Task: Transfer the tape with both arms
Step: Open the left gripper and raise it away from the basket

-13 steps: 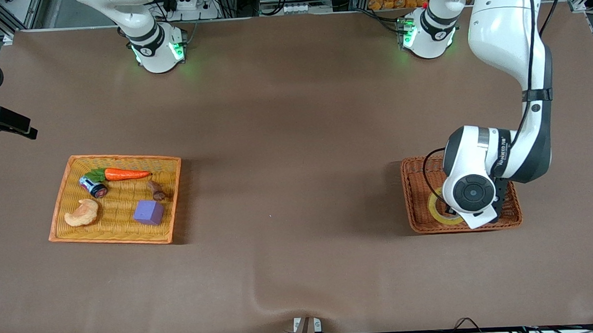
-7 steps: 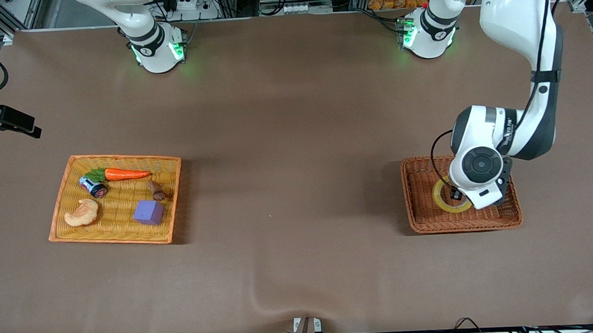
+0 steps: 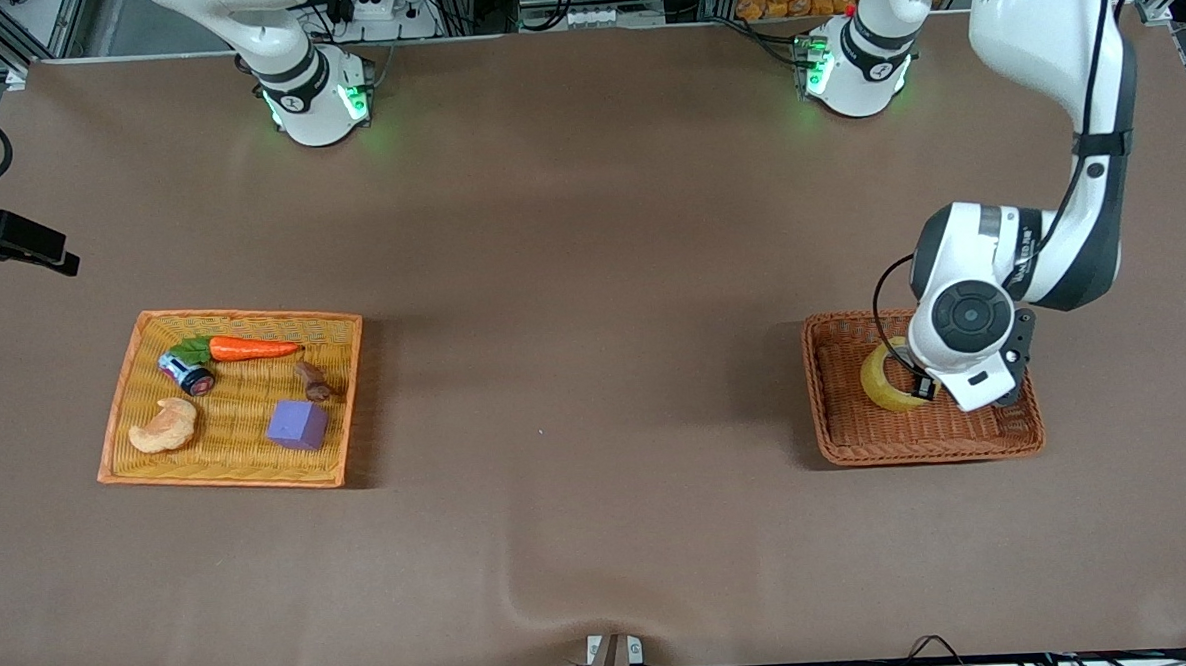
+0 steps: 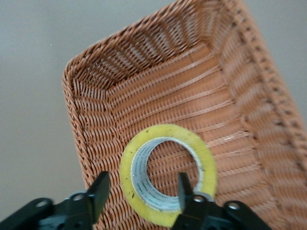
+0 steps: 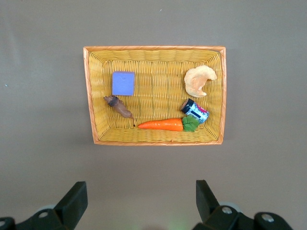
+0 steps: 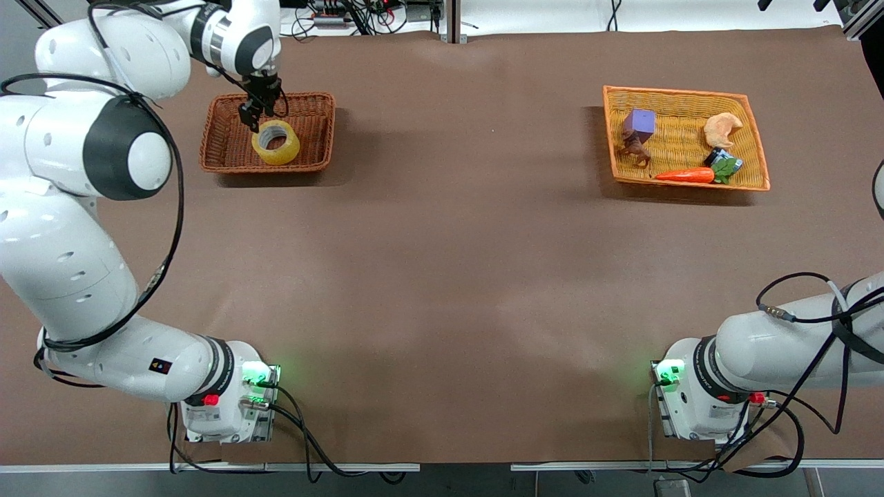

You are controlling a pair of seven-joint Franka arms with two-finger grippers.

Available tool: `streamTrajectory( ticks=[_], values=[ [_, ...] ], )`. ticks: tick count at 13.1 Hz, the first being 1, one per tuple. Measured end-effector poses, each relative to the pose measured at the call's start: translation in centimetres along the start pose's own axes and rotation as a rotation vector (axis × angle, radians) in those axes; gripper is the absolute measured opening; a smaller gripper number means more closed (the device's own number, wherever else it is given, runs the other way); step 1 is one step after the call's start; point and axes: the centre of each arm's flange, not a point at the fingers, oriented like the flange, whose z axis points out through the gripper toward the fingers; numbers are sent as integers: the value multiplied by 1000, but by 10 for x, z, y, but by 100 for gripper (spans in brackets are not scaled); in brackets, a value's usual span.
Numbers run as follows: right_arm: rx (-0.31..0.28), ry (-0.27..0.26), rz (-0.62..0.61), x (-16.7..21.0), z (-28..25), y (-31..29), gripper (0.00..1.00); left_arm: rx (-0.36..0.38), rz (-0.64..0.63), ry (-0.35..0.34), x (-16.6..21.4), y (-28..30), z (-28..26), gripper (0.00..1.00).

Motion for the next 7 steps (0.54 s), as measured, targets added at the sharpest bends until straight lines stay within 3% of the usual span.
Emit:
streamTrajectory(
  ticks=[2, 5, 7],
  values=[
    [0, -4, 0, 0, 1, 0, 100, -78, 115, 9, 19, -8, -46, 96],
    [0, -6, 0, 0, 1, 0, 100, -192, 379, -6, 69, -42, -108, 100],
    [0, -6, 0, 0, 1, 0, 100, -225, 573, -1, 79, -54, -124, 100]
  ],
)
